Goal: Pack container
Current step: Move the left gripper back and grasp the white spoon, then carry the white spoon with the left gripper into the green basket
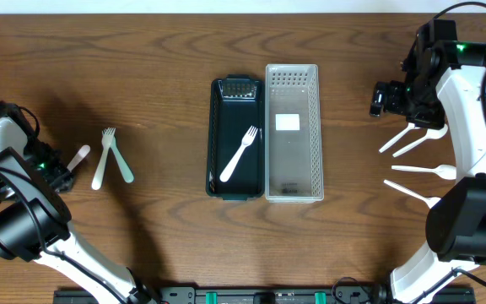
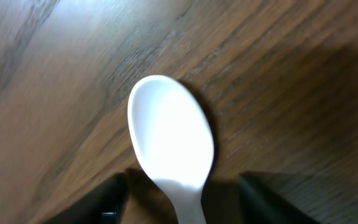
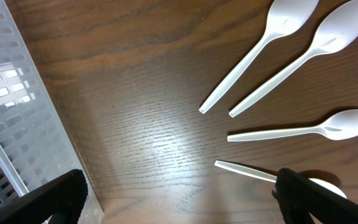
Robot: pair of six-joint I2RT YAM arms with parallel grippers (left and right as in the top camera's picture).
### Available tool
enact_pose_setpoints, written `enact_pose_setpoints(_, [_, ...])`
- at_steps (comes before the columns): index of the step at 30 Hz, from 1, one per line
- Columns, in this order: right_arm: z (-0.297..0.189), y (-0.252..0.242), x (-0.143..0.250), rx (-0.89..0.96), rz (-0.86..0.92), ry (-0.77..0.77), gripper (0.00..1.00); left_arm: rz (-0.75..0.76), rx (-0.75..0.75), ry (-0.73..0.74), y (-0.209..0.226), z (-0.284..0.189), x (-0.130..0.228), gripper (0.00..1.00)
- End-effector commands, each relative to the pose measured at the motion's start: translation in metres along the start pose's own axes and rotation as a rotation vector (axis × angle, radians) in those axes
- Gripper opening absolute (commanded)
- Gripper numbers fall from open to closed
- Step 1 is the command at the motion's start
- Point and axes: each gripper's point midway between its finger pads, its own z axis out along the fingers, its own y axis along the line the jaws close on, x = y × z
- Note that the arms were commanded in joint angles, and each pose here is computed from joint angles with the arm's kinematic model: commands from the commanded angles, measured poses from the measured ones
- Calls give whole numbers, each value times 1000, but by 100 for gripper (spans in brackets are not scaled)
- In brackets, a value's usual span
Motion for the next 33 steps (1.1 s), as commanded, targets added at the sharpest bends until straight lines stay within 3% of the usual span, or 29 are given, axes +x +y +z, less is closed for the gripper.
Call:
enact_pose_setpoints(1, [-9,4,-2,-11,8,-25,99,-3,-30,-20,4,9,-4,47])
enact_pose_setpoints(3, [-9,3,-1,-10,8,-23,99,-3,-30,-20,4,9,-4,43])
enact_pose_setpoints(5, [-9,3,-1,-10,8,-21,99,-2,-31,-20,4,9,-4,33])
enact_pose_setpoints(13, [-9,3,-1,-10,8,-21,99,-3,-34,-15,5,9,-3,24])
enact_pose_setpoints(21, [-9,3,-1,-9,8,-21,99,1,-35,-8,5,9,-2,6])
enact_pose_setpoints(29, [-9,3,0,-9,7,-19,99,9,-23,31,2,8,5,6])
enact_pose_setpoints(33, [-9,3,-1,-9,7,-22,99,135,54,93,-16,-1,16,6])
